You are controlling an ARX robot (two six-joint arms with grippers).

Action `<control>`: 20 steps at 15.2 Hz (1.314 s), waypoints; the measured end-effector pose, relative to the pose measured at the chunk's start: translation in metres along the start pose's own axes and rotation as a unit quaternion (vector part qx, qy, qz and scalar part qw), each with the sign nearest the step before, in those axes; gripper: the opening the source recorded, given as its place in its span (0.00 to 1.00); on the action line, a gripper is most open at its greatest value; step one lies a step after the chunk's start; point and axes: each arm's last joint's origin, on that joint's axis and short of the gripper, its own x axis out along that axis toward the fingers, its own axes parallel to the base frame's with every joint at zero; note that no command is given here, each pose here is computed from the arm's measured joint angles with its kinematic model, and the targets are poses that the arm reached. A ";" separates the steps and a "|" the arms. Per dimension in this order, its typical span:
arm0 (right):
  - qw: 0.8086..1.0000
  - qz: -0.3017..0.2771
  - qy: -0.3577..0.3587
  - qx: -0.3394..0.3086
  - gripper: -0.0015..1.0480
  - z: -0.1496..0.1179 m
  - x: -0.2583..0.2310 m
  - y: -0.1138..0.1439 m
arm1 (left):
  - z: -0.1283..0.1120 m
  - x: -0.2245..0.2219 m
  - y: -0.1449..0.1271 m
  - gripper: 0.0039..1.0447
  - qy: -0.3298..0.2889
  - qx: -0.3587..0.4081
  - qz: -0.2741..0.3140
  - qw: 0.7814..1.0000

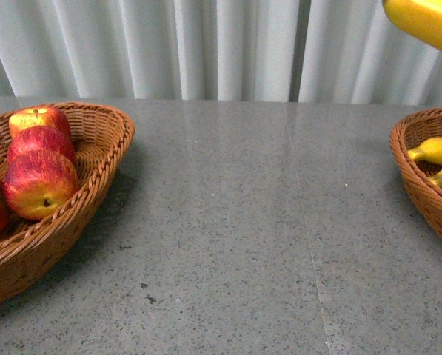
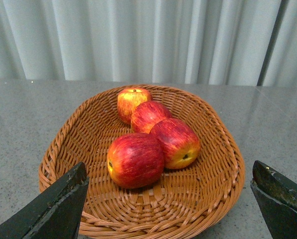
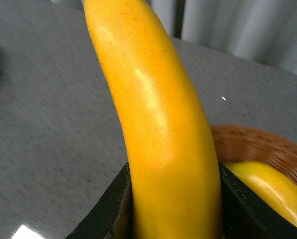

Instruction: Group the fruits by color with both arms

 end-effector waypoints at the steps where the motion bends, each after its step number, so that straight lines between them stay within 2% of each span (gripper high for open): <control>1: 0.999 -0.023 0.019 -0.020 0.38 -0.014 -0.007 -0.018 | 0.000 0.000 0.000 0.94 0.000 0.000 0.000 1.000; 3: 0.996 -0.052 0.058 -0.043 0.38 -0.036 -0.020 -0.045 | 0.000 0.000 0.000 0.94 0.000 0.000 0.000 1.000; 6: 0.994 -0.021 0.105 -0.033 0.39 -0.064 -0.029 -0.045 | 0.000 0.000 0.000 0.94 0.000 0.000 0.000 1.000; 8: 0.995 -0.001 0.086 -0.042 0.69 -0.051 -0.041 -0.033 | 0.000 0.000 0.000 0.94 0.000 0.000 0.000 1.000; 10: 0.998 0.010 0.015 -0.058 0.95 -0.014 -0.049 -0.017 | 0.000 0.000 0.000 0.94 0.000 0.000 0.000 1.000; 12: 0.995 0.010 -0.090 -0.050 0.94 0.024 -0.058 0.001 | 0.000 0.000 0.000 0.94 0.000 0.000 0.000 1.000; 14: 0.983 0.010 -0.184 -0.014 0.94 0.052 -0.081 0.016 | 0.000 0.000 0.000 0.94 0.000 0.000 0.000 1.000; 15: 0.977 0.014 -0.214 0.016 0.94 0.054 -0.097 0.025 | 0.000 0.000 0.000 0.94 0.000 0.000 0.000 1.000; 17: 0.961 -0.131 -0.240 0.043 0.75 0.021 -0.123 0.047 | 0.000 0.000 0.000 0.94 0.000 0.000 0.000 1.000; 18: 0.951 -0.198 -0.231 0.057 0.59 -0.017 -0.138 0.057 | 0.000 0.000 0.000 0.94 0.000 0.000 0.000 1.000; 20: 0.951 -0.210 -0.217 0.062 0.38 -0.061 -0.151 0.073 | 0.000 0.000 0.000 0.94 0.000 0.000 0.000 1.000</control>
